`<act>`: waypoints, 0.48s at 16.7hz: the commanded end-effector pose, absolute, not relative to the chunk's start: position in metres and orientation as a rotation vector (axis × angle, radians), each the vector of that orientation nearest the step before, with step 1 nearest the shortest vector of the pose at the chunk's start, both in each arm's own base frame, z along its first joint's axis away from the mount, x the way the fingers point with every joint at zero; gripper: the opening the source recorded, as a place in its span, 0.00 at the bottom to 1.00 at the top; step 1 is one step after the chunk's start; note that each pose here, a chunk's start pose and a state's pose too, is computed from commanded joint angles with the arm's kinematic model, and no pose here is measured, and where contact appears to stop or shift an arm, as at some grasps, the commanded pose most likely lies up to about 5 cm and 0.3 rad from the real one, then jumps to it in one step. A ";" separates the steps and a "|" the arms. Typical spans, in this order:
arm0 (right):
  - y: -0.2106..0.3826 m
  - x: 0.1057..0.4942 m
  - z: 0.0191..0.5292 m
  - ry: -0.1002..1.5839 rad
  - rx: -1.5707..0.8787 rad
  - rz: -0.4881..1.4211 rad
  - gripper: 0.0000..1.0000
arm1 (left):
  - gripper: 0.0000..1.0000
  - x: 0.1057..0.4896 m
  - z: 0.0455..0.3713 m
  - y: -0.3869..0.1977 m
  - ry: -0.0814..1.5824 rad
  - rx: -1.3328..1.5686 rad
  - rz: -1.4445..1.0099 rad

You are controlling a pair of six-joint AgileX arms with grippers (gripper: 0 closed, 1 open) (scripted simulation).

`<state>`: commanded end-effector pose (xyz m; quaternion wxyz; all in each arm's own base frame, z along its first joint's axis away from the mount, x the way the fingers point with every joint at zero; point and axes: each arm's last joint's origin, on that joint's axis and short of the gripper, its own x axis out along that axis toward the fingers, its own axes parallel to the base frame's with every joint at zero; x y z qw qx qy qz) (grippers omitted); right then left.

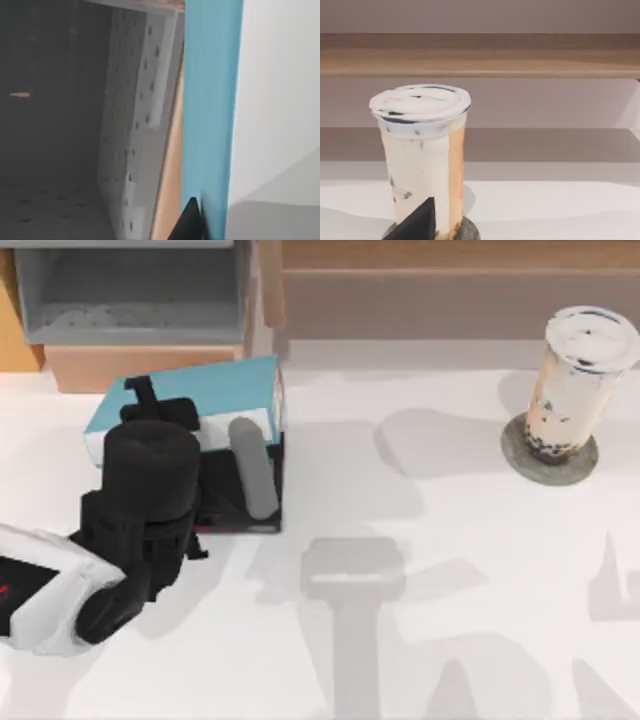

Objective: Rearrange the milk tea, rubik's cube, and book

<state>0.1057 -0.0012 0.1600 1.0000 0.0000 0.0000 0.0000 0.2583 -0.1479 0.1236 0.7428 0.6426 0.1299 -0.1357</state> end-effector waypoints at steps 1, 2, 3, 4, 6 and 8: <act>-0.001 0.106 0.160 0.000 0.000 0.000 1.00 | 0.00 0.254 0.109 -0.145 0.320 1.460 -0.348; -0.001 0.106 0.160 0.000 0.000 0.000 1.00 | 0.00 0.252 0.098 -0.143 0.348 1.498 -0.389; -0.001 0.106 0.160 0.000 0.000 0.000 1.00 | 0.00 0.250 0.091 -0.141 0.368 1.523 -0.419; -0.001 0.106 0.160 0.000 0.000 0.000 1.00 | 0.00 0.249 0.087 -0.140 0.377 1.535 -0.435; -0.001 0.106 0.160 0.000 0.000 0.000 1.00 | 0.00 0.249 0.086 -0.140 0.378 1.536 -0.437; -0.001 0.106 0.160 0.000 0.000 0.000 1.00 | 0.00 0.249 0.086 -0.140 0.378 1.536 -0.437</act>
